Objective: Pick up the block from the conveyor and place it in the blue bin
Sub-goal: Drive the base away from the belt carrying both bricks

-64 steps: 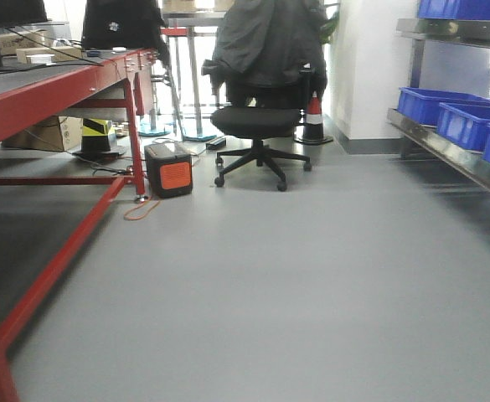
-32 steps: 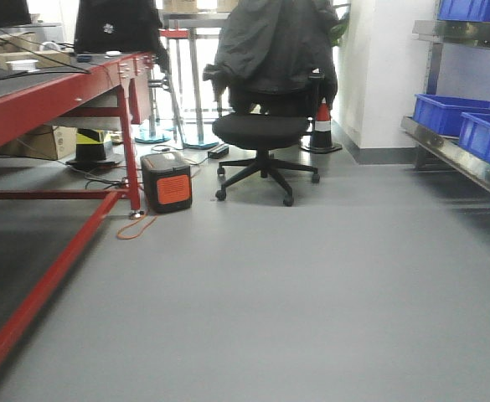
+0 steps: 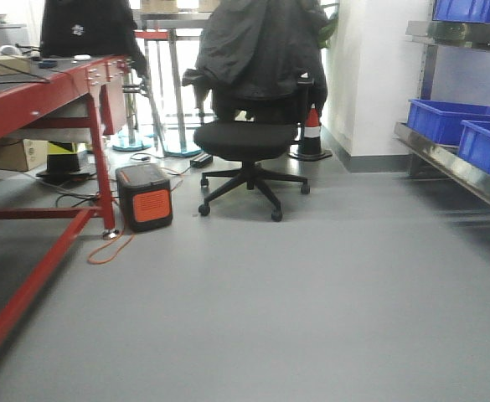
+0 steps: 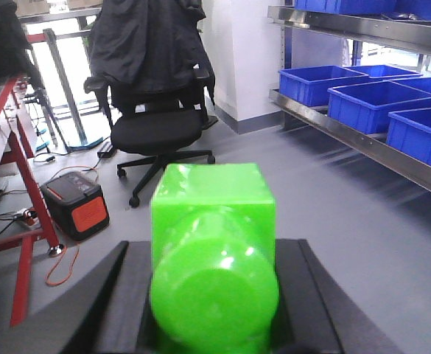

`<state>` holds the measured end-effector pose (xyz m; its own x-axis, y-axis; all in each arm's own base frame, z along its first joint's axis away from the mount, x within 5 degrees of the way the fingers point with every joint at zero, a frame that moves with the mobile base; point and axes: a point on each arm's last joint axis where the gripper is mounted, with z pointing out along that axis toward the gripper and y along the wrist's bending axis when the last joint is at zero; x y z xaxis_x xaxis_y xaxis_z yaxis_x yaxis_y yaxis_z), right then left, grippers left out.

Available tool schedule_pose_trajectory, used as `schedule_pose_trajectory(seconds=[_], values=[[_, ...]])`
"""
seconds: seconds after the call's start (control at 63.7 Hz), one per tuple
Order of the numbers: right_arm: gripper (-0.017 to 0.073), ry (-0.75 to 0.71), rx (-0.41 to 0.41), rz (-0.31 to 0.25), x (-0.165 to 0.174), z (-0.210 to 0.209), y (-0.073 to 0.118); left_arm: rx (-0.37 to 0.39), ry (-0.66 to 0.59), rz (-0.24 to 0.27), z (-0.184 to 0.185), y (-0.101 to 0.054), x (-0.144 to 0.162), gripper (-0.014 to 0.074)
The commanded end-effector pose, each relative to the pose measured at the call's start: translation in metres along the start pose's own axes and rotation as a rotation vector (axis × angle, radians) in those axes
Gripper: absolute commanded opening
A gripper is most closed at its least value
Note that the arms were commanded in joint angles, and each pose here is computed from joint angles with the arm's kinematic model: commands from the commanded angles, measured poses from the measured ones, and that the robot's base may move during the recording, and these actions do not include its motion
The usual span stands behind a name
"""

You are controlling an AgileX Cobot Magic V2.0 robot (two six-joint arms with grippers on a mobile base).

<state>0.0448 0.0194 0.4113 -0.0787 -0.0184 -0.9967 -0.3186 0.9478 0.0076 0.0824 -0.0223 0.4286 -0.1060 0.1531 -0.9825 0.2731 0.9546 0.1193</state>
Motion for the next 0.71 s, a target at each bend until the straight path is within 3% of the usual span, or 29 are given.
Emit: schedule_pose_trajectory(seconds=[0.0, 0.691], values=[[-0.0162, -0.032, 0.006, -0.010, -0.0032, -0.0024, -0.0003, 0.002, -0.024, -0.005, -0.0010, -0.0002, -0.0024, -0.0111], [-0.0162, -0.032, 0.006, -0.010, -0.0032, -0.0024, -0.0003, 0.002, -0.024, -0.005, -0.0010, -0.0002, -0.0024, -0.0111]])
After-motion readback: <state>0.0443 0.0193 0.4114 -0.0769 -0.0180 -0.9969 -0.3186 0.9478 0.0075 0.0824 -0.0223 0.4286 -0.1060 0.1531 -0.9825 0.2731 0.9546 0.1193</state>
